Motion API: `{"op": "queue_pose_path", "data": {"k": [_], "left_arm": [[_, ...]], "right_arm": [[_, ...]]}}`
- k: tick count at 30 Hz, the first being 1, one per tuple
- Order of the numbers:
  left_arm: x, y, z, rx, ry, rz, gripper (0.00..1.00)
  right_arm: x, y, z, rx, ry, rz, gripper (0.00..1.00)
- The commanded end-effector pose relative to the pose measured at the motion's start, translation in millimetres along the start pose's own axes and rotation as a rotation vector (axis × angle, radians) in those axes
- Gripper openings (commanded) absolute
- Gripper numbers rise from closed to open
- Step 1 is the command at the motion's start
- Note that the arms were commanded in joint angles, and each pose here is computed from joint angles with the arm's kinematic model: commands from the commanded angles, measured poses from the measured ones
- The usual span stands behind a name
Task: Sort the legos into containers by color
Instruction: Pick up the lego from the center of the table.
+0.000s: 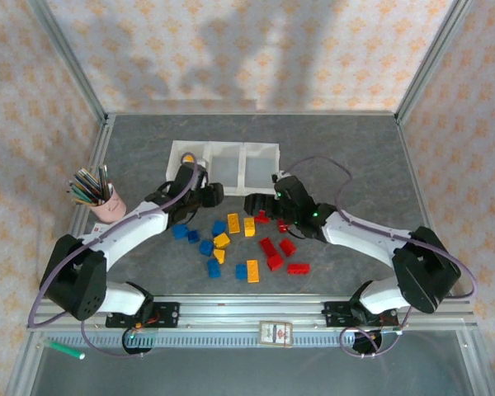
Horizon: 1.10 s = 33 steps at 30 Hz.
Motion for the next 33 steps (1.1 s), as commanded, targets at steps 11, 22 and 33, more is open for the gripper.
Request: {"op": "queue_pose_path", "data": {"k": [11,22,33], "left_arm": [[-24,-52,-34,-0.103,0.048,0.183,0.60],[-57,-62,-39,-0.171,0.143,0.247,0.60],[-75,-75,-38,-0.178,0.182,0.286,0.53]], "right_arm": [[10,-26,-21,-0.072,-0.003,0.058,1.00],[10,-30,-31,-0.122,0.025,0.057,1.00],[7,-32,-34,-0.125,0.019,0.064,1.00]]}}
Point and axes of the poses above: each hand's point on the last joint's axis, 136 mm out from that joint toward the fingers, its own x axis back along the fingers, its own z axis along the line the jaws close on, y = z × x, the point moved 1 cm from there along x, back along the fingers, and after that the axes turned 1 degree about -x, right-handed, at the moved point
